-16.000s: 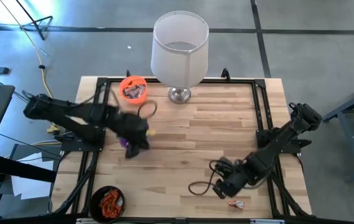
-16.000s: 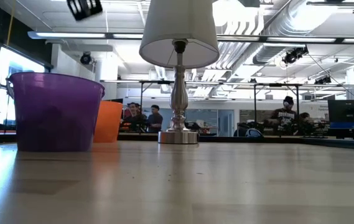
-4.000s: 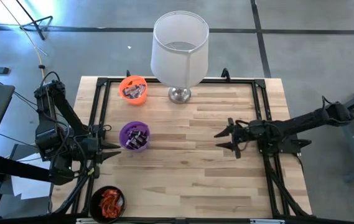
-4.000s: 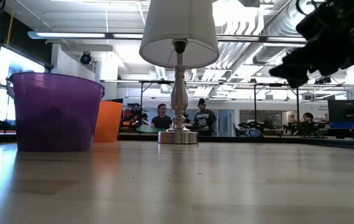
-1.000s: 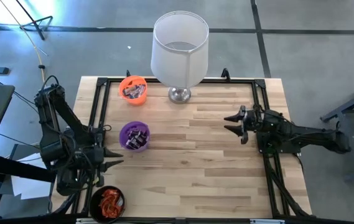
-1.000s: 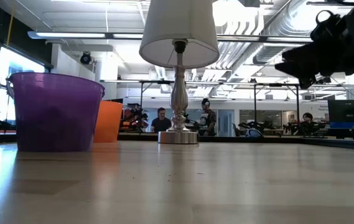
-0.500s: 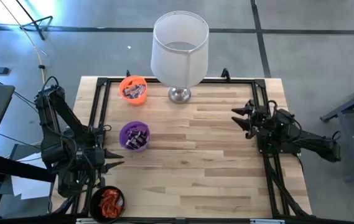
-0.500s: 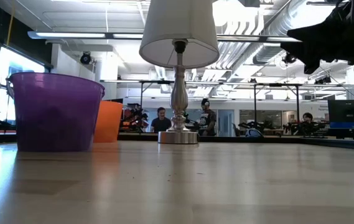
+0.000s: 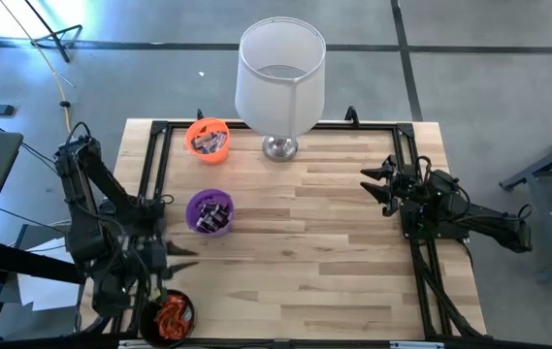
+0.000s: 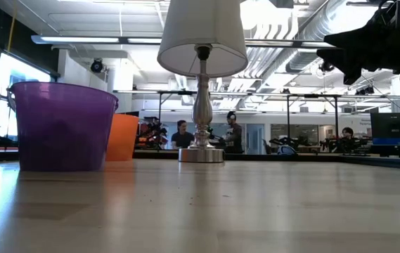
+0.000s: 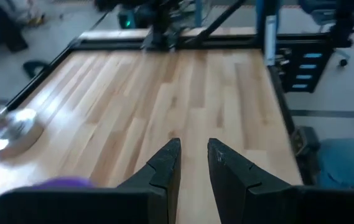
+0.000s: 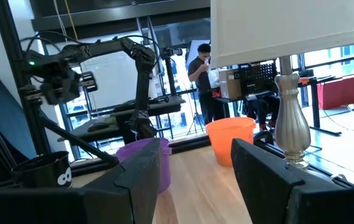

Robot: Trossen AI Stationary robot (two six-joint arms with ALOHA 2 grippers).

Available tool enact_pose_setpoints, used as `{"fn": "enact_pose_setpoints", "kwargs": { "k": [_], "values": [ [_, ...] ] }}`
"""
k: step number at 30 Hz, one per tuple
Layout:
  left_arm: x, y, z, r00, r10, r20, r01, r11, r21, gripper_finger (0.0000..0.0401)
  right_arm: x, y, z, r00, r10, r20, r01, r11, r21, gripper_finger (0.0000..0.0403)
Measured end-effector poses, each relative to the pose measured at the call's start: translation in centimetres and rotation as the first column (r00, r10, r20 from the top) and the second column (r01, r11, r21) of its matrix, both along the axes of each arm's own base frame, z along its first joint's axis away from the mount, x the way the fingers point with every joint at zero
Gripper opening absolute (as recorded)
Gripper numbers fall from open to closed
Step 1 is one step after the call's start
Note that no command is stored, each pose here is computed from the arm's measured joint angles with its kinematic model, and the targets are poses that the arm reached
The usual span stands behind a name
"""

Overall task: Sort candy
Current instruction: Return to Home Position

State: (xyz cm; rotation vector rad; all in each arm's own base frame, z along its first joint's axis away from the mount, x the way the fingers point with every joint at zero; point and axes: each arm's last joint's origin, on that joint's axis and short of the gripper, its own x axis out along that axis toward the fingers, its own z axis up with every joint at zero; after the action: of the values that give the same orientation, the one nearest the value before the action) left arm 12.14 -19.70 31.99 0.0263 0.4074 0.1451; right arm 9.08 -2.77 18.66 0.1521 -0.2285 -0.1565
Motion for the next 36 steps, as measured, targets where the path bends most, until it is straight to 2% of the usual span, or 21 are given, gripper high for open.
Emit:
{"fn": "enact_pose_setpoints", "kwargs": {
  "k": [5,10,12,16,19,24,27,33,36],
  "values": [
    [3.0,-3.5,-1.2,0.995,-0.103,0.017,0.101,0.991,0.093,0.0067,0.0,0.0,0.0,1.000,0.000,0.000,0.000,1.000,0.000,0.0190],
    [6.9,-5.9,-2.8,0.972,-0.235,0.004,0.232,0.961,0.154,0.0067,0.0,0.0,0.0,1.000,0.000,0.000,0.000,1.000,0.000,0.0190],
    [8.6,-6.6,-3.6,0.945,-0.328,-0.010,0.325,0.933,0.155,0.0067,0.0,0.0,0.0,1.000,0.000,0.000,0.000,1.000,0.000,0.0190],
    [11.0,-6.6,-4.6,0.824,-0.563,-0.072,0.567,0.814,0.126,0.0067,0.0,0.0,0.0,1.000,0.000,0.000,0.000,1.000,0.000,0.0190],
    [11.8,-4.8,-3.2,0.780,-0.624,-0.055,0.626,0.777,0.068,0.0067,0.0,0.0,0.0,1.000,0.000,-0.001,0.000,1.000,0.000,0.0190],
    [11.8,-0.7,-1.0,0.846,-0.533,-0.013,0.533,0.846,-0.009,0.0067,0.0,0.0,-0.1,1.000,0.001,-0.006,-0.001,1.000,0.002,0.0190],
    [10.8,1.7,-2.0,0.877,-0.478,0.048,0.481,0.872,-0.088,0.0067,0.0,0.0,-0.1,1.000,0.000,-0.009,0.000,1.000,0.003,0.0190],
    [6.6,5.9,-6.3,0.884,-0.428,0.188,0.459,0.872,-0.169,0.0067,0.0,0.0,-0.1,1.000,0.000,-0.010,0.000,1.000,0.003,0.0190],
    [4.6,7.7,-7.4,0.872,-0.410,0.268,0.464,0.866,-0.185,0.0067,0.0,0.0,-0.1,1.000,0.000,-0.010,0.000,1.000,0.004,0.0190]
  ]
}}
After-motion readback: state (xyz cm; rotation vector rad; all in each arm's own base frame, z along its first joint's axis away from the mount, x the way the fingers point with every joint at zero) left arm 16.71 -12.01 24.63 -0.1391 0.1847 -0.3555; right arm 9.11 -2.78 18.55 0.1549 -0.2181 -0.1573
